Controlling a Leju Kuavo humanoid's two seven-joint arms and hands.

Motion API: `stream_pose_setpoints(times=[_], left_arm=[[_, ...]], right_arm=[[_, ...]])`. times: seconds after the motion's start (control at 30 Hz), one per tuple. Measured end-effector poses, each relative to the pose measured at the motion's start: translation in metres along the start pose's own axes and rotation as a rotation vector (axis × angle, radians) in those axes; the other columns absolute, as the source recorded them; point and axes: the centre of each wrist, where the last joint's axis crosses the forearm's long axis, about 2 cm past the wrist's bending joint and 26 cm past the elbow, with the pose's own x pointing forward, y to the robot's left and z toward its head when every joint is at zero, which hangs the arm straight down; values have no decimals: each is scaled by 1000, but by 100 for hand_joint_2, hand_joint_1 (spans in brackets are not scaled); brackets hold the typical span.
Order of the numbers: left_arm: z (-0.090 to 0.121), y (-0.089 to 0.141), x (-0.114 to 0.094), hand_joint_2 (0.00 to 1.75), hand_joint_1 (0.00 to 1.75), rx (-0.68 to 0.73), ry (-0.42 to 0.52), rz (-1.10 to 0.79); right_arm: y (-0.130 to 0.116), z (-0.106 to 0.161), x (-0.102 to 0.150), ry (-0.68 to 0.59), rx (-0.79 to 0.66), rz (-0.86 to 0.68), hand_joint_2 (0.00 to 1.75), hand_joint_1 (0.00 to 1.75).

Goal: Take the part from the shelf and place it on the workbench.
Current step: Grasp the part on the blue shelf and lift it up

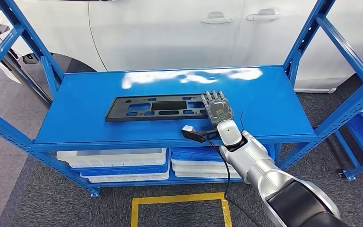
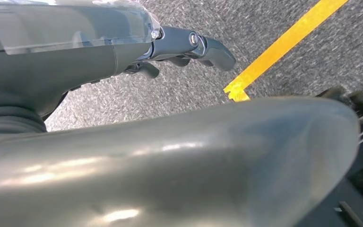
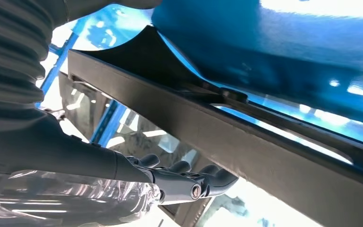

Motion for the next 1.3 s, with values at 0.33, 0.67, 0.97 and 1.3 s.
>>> stream_pose_setpoints(times=[0.33,0.67,0.97,1.3], left_arm=[[0,1,2,0,0,3,-5,12],[0,1,3,0,0,3,-8,12],[0,2,5,0,0,5,-9,-1],[0,2,4,0,0,8,-8,1]], right_arm=[[-6,-9,-6,21,28,24,175,0],[-5,-10,-6,22,36,33,175,92],[-8,-11,0,-24,69,49,175,175],[-17,-16,-2,-28,51,57,175,175]])
